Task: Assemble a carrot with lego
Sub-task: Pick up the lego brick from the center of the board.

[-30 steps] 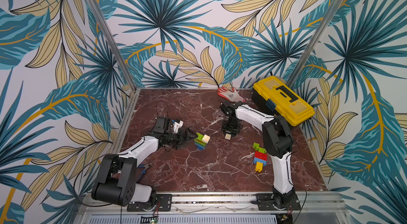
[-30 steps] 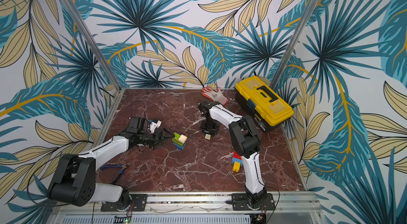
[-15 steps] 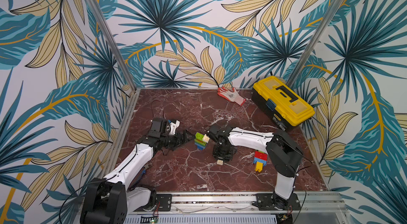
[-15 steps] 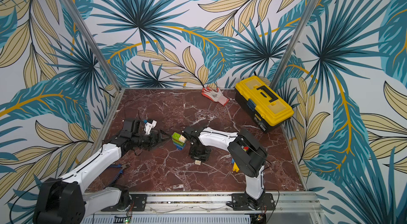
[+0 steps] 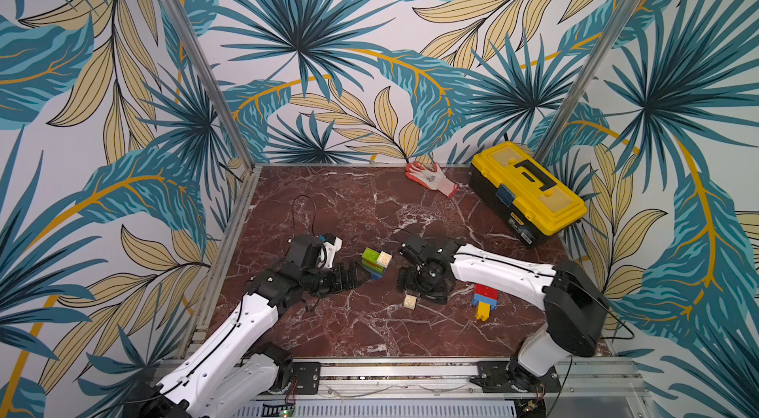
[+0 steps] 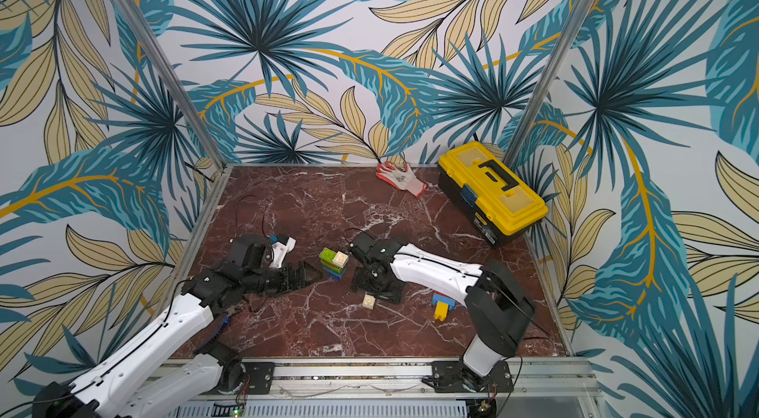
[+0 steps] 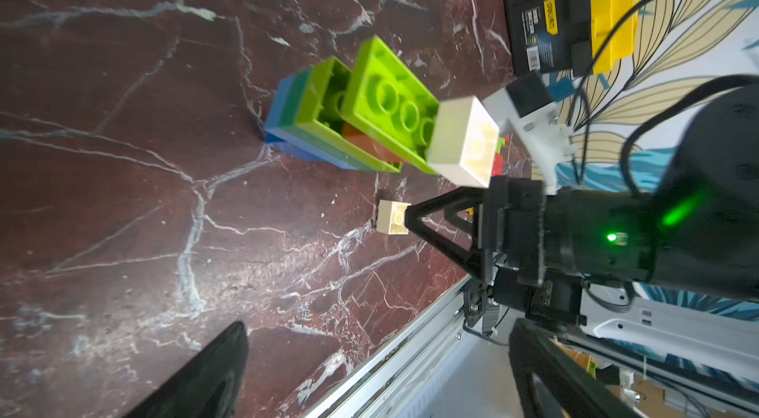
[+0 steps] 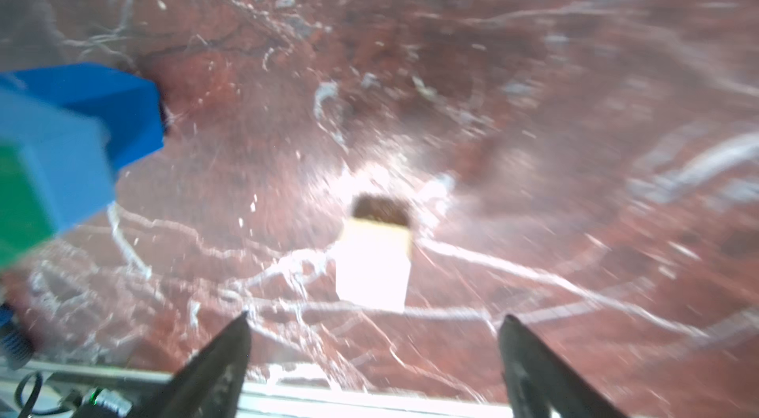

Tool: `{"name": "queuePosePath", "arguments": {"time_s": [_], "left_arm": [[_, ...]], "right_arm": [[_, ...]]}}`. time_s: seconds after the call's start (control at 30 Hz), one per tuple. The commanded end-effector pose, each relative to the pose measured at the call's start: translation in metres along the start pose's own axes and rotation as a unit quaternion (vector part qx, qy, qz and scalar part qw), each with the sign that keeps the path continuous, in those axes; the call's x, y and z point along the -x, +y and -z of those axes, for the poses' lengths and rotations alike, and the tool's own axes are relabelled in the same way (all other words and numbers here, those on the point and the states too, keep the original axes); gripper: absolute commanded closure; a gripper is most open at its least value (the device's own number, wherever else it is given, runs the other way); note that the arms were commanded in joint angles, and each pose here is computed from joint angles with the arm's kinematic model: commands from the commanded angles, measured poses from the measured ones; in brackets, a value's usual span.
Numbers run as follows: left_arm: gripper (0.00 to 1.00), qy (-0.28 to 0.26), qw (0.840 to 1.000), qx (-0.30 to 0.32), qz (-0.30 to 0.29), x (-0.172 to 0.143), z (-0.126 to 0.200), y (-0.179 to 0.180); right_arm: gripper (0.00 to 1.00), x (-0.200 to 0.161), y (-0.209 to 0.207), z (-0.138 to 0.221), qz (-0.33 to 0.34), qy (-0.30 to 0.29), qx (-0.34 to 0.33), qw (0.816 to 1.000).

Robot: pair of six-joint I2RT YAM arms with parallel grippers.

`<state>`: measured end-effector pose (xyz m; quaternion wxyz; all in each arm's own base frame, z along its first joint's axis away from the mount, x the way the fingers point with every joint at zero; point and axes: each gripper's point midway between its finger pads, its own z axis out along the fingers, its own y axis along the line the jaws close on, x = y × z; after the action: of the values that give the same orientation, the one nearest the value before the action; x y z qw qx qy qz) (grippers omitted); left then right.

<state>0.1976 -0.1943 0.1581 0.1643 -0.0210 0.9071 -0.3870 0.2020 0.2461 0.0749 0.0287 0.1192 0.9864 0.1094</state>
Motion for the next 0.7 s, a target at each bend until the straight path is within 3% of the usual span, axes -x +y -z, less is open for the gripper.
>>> {"name": "queuePosePath", "arguments": {"time_s": [0.0, 0.17, 0.3, 0.47, 0.67], "left_arm": [[0.0, -0.021, 0.998, 0.047, -0.044, -0.001, -0.001, -0.014], [0.01, 0.018, 0.981, 0.108, -0.158, -0.031, -0.046, -0.05], [0.02, 0.049, 0.962, 0.168, -0.211, -0.045, -0.084, -0.064], [0.08, 0.065, 0.945, 0.23, -0.221, -0.045, -0.119, -0.057], [0.14, 0.085, 0.932, 0.27, -0.225, -0.045, -0.148, -0.048]], "right_arm": [[0.01, -0.017, -0.045, 0.015, 0.004, -0.009, -0.029, 1.0], [0.01, -0.008, -0.088, 0.066, 0.013, -0.102, -0.015, 0.995], [0.01, 0.007, -0.111, 0.099, -0.004, -0.142, 0.005, 0.99], [0.01, 0.016, -0.134, 0.133, -0.008, -0.182, 0.008, 0.983], [0.01, 0.016, -0.143, 0.139, -0.024, -0.181, 0.01, 0.983]]}}
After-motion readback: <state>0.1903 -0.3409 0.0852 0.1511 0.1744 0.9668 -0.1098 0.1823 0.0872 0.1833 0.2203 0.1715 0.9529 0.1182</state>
